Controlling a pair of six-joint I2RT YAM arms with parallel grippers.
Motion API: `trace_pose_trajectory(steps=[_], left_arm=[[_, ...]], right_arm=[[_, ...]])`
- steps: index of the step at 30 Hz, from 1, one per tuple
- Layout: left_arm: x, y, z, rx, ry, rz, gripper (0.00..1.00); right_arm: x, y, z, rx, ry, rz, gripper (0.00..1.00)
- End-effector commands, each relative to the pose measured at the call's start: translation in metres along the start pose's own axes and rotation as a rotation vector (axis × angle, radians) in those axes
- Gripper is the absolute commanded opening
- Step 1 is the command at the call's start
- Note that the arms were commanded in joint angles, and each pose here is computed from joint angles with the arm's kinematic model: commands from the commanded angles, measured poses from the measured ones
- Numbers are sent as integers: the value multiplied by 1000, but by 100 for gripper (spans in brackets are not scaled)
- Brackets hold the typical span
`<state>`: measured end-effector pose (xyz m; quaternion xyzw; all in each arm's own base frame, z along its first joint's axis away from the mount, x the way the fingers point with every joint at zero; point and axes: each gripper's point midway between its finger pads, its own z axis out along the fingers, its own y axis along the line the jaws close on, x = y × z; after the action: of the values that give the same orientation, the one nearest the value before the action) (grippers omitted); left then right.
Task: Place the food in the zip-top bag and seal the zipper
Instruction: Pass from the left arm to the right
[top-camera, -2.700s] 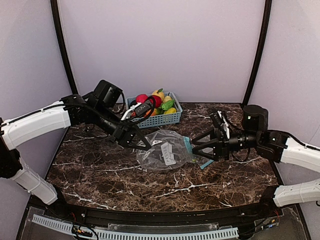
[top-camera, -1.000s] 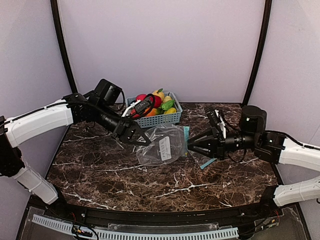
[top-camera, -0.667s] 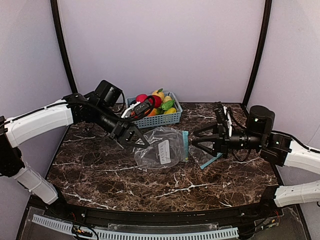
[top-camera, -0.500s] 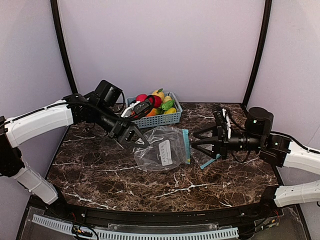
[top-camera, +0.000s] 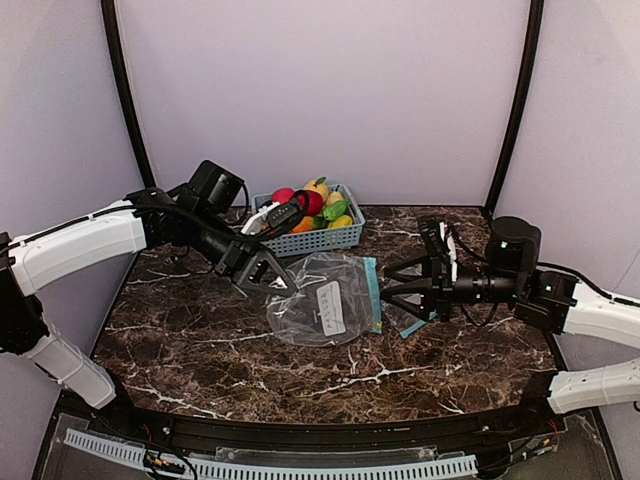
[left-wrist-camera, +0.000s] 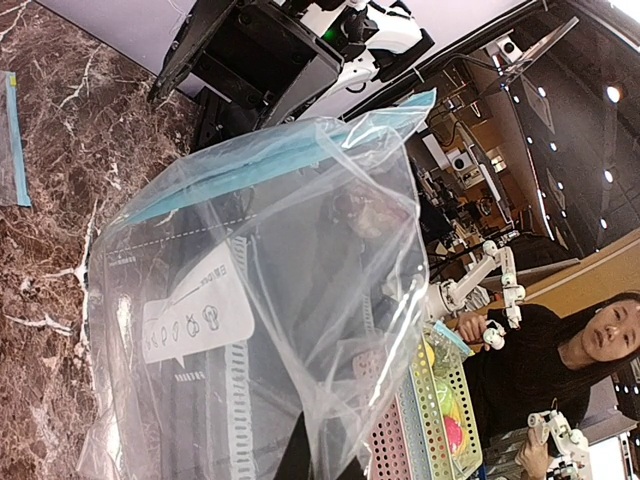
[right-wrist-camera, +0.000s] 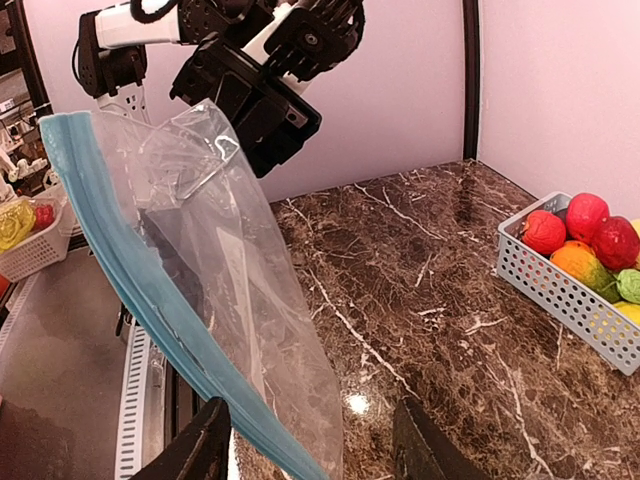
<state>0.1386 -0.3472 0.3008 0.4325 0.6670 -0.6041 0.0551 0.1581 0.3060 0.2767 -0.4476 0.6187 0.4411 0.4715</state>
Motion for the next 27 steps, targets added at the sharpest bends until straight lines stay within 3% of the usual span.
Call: trace_pose_trajectory(steps=[1, 8, 27], left_arm=[[2, -11, -4, 25, -8, 17, 1], [3, -8, -4, 17, -5, 8, 1], [6, -11, -4, 30, 3, -1, 1]], right_arm=[[-6, 5, 2, -29, -6, -34, 54], [-11, 11, -2, -51, -32, -40, 61], [-13, 3, 7, -35, -9, -56, 62]])
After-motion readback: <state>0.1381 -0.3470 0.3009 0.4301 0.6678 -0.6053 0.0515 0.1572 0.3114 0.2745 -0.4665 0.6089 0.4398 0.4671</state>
